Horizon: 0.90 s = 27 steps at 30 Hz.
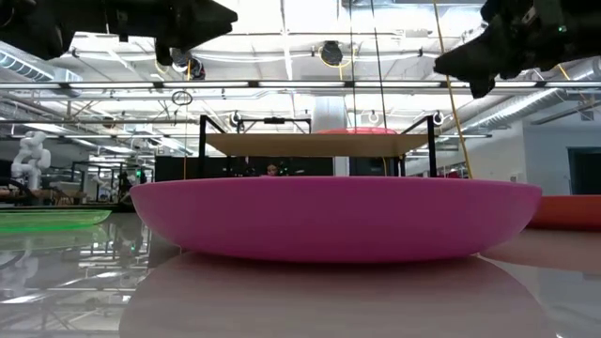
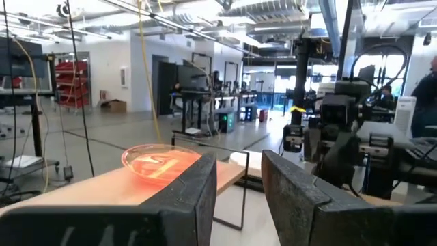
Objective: Place and stack plates onto a shelf
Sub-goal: Stack the light orange plate on top of the light pink plate on the shelf
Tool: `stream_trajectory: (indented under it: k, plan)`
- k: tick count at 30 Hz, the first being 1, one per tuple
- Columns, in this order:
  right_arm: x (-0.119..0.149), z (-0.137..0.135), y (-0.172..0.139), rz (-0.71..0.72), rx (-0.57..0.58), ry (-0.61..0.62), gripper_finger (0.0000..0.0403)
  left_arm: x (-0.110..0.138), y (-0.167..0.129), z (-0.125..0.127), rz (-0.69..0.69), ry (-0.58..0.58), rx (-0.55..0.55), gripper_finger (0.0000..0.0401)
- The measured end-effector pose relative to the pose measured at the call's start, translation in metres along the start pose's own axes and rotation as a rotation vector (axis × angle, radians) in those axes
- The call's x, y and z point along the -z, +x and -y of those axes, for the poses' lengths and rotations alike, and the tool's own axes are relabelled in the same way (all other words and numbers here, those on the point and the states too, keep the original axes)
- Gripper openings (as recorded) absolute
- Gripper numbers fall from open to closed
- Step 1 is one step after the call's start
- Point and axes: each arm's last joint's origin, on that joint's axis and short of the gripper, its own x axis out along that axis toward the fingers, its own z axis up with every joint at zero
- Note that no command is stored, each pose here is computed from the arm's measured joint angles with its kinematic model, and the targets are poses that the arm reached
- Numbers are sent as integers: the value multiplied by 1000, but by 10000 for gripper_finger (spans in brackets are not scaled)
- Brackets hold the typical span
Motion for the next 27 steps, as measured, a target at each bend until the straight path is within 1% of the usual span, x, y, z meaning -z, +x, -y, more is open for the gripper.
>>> stream_trajectory:
  k: [2,4,6,8,9,12,13,15,19,22,24,27]
  plan:
    - [2,0,3,-18,4,-4,82,1,0,0,-5,7,0,122]
    - [-1,0,6,22,35,3,82,0,1,-1,-2,5,-4,122]
    - [-14,1,9,101,60,15,82,0,2,-2,-1,0,-13,122]
    - [-39,1,11,151,82,-29,82,0,3,-4,0,-16,-20,122]
    - [-49,3,13,134,110,-64,82,0,4,-4,0,-28,-23,122]
    - [-76,13,22,18,286,-139,82,0,4,-4,1,-50,-23,122]
    - [-85,18,27,-21,331,-157,82,0,4,-4,4,-52,-21,122]
    - [-102,27,38,-97,386,-186,82,-1,4,-4,8,-56,-22,122]
    - [-133,51,65,-199,431,-212,82,-3,6,-4,16,-65,-7,122]
    - [-143,77,93,-309,459,-217,82,-3,6,-3,18,-82,19,122]
    - [-147,97,111,-421,483,-234,82,-3,6,-3,18,-86,24,122]
    - [-151,126,130,-557,518,-200,82,-3,5,-2,13,-88,27,122]
